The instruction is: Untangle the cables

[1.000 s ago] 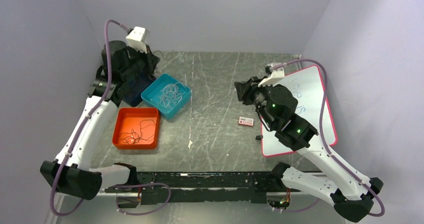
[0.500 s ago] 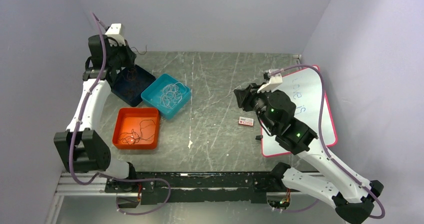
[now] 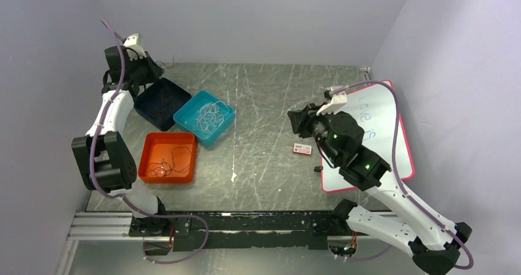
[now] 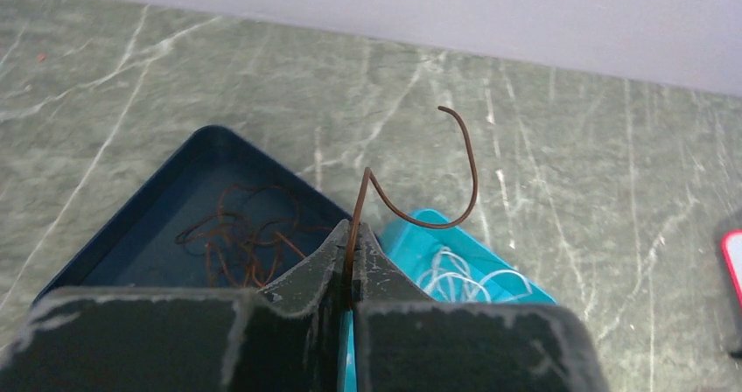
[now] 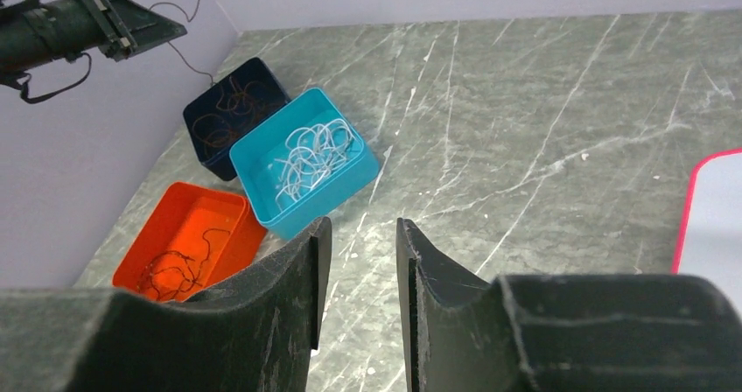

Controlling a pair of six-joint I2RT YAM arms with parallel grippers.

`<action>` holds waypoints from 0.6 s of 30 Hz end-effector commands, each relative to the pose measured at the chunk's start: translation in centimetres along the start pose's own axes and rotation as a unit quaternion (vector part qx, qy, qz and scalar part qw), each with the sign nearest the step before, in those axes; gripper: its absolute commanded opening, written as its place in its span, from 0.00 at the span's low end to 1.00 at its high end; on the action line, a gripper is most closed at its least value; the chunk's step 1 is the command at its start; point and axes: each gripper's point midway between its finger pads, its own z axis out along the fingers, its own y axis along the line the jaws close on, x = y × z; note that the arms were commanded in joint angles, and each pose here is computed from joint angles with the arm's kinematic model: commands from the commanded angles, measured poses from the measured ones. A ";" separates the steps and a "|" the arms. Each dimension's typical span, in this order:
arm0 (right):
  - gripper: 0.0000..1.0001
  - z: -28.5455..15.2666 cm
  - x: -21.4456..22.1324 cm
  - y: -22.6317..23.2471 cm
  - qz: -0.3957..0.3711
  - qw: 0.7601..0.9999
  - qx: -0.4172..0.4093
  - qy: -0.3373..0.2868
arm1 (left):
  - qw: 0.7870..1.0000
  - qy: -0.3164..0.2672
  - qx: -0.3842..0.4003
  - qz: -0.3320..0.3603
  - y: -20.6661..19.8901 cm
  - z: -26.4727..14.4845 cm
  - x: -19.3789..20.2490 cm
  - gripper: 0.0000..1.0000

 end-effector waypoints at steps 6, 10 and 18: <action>0.37 -0.3 0.1 0.7 0.024 0.999 -0.021 0.001 | 0.997 0.028 -0.008 -0.067 5.8 3.9 4.0 0.07; 0.37 -0.3 0.3 0.9 0.029 0.999 -0.025 0.005 | 0.995 0.057 -0.003 -0.077 6.7 5.6 5.8 0.07; 0.38 -0.5 0.1 0.5 0.028 0.999 -0.017 0.001 | 0.989 0.111 -0.044 -0.081 9.3 6.9 9.7 0.07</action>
